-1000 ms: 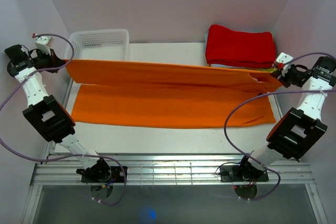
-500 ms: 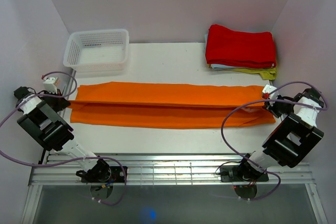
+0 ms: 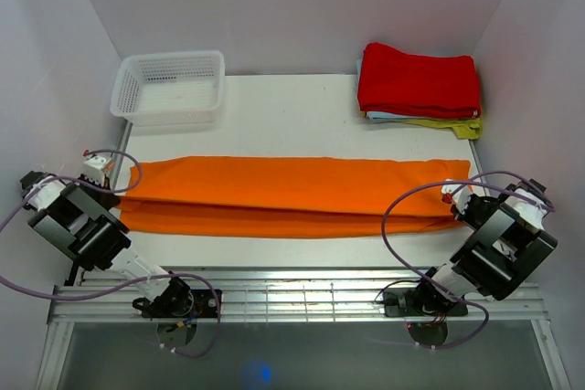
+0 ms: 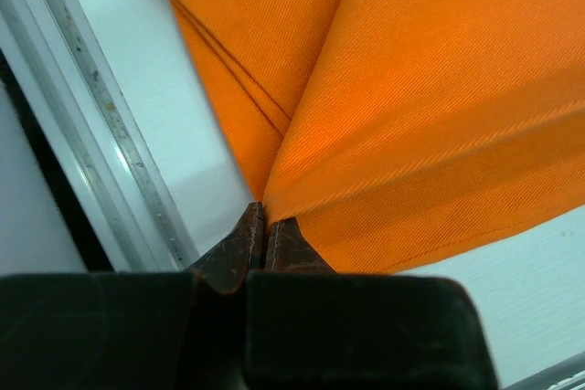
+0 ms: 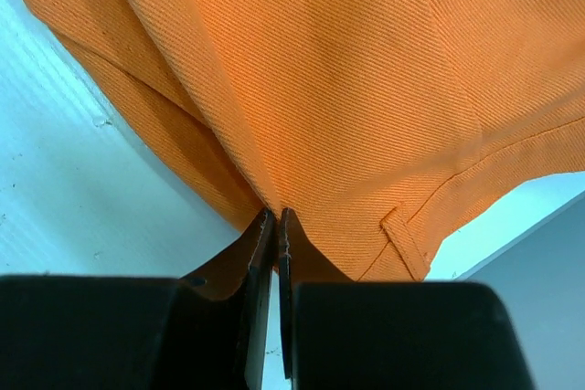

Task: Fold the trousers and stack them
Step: Fold the trousers

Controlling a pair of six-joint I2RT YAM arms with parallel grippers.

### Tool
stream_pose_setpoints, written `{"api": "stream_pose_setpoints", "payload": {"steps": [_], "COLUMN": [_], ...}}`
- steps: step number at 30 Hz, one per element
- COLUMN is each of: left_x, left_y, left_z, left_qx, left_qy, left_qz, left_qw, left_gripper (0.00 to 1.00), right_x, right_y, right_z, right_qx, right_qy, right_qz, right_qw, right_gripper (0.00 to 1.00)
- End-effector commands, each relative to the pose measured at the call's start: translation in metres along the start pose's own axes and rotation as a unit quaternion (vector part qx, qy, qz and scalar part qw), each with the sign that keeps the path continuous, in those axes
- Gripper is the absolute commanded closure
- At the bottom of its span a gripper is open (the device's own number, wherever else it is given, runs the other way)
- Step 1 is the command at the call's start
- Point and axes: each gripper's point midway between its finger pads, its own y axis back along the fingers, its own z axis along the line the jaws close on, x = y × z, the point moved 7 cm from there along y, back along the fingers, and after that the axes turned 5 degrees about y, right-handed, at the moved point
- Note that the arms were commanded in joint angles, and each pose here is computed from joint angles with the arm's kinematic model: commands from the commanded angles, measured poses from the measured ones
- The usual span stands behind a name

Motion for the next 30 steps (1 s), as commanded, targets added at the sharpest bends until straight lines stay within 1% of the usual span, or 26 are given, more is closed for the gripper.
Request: {"api": "stream_pose_setpoints", "payload": {"steps": [1,2,3,4,5,7,8,9,10,11,12,13,14,15,16,17,18,19,20,21,22,23,24,25,26,30], "left_x": [-0.034,-0.034,-0.039,-0.039,-0.027,-0.019,0.000,0.008,0.012,0.017,0.035,0.042,0.044,0.051,0.053,0.055,0.046,0.041,0.039,0.033,0.020,0.010,0.003,-0.015,-0.018,-0.050], "left_y": [0.053,0.054,0.061,0.063,0.055,0.056,0.041,0.039,0.039,0.036,0.025,0.023,0.021,0.017,0.018,0.016,0.023,0.027,0.028,0.034,0.047,0.052,0.058,0.073,0.077,0.097], "left_z": [0.016,0.009,0.004,-0.002,-0.013,-0.025,-0.035,-0.038,-0.042,-0.042,-0.052,-0.052,-0.048,-0.050,-0.047,-0.046,-0.039,-0.035,-0.040,-0.040,-0.041,-0.045,-0.049,-0.045,-0.057,-0.061], "left_qx": [-0.099,-0.091,-0.103,-0.104,-0.094,-0.101,-0.099,-0.107,-0.115,-0.126,-0.114,-0.116,-0.125,-0.120,-0.121,-0.118,-0.126,-0.128,-0.110,-0.108,-0.093,-0.084,-0.074,-0.083,-0.059,-0.064], "left_qy": [-0.181,-0.196,-0.244,-0.264,-0.273,-0.349,-0.360,-0.375,-0.415,-0.436,-0.436,-0.442,-0.457,-0.455,-0.454,-0.443,-0.439,-0.432,-0.406,-0.394,-0.378,-0.371,-0.361,-0.365,-0.336,-0.271], "left_qz": [-0.018,-0.020,-0.019,-0.018,-0.014,0.007,0.014,0.031,0.045,0.057,0.069,0.085,0.094,0.101,0.111,0.112,0.109,0.104,0.084,0.072,0.060,0.039,0.029,0.020,0.011,-0.040], "left_qw": [0.978,0.976,0.964,0.959,0.957,0.932,0.928,0.920,0.901,0.889,0.890,0.886,0.876,0.877,0.876,0.882,0.883,0.887,0.903,0.910,0.919,0.924,0.929,0.927,0.940,0.960], "left_gripper": [1.00,1.00,1.00,1.00,1.00,1.00,1.00,1.00,1.00,1.00,1.00,1.00,1.00,0.97,0.92,0.87,0.71,0.64,0.58,0.39,0.34,0.33,0.21,0.18,0.17,0.11], "right_x": [0.031,0.032,0.032,0.032,0.033,0.034,0.035,0.036,0.038,0.038,0.039,0.040,0.041,0.042,0.043,0.043,0.043,0.043,0.042,0.041,0.035,0.031,0.026,0.016,0.006,-0.032], "right_y": [0.028,0.028,0.028,0.027,0.026,0.024,0.023,0.019,0.018,0.017,0.016,0.016,0.016,0.017,0.018,0.019,0.020,0.025,0.028,0.031,0.040,0.044,0.049,0.051,0.065,0.078], "right_z": [-0.032,-0.031,-0.030,-0.030,-0.027,-0.024,-0.023,-0.017,-0.015,-0.014,-0.013,-0.012,-0.013,-0.015,-0.016,-0.018,-0.018,-0.026,-0.029,-0.034,-0.045,-0.050,-0.056,-0.052,-0.068,-0.079], "right_qx": [0.041,0.039,0.038,0.036,0.032,0.027,0.028,0.021,0.019,0.019,0.021,0.018,0.017,0.019,0.017,0.017,0.015,0.021,0.024,0.033,0.043,0.050,0.054,0.044,0.060,0.065], "right_qy": [0.125,0.124,0.126,0.130,0.131,0.138,0.144,0.145,0.150,0.156,0.159,0.159,0.159,0.159,0.155,0.154,0.143,0.139,0.132,0.117,0.114,0.107,0.102,0.081,0.087,0.056], "right_qz": [0.131,0.132,0.132,0.134,0.134,0.139,0.144,0.145,0.152,0.155,0.158,0.163,0.162,0.165,0.166,0.167,0.167,0.168,0.166,0.164,0.151,0.141,0.130,0.097,0.091,0.043], "right_qw": [0.983,0.983,0.982,0.982,0.982,0.980,0.979,0.978,0.977,0.975,0.974,0.974,0.974,0.973,0.974,0.974,0.975,0.976,0.977,0.979,0.981,0.983,0.985,0.991,0.990,0.995], "right_gripper": [0.92,0.92,0.92,0.92,0.92,0.92,0.92,0.92,0.92,0.92,0.92,0.92,0.92,0.92,0.82,0.75,0.65,0.41,0.33,0.29,0.24,0.16,0.14,0.08,0.06,0.05]}}
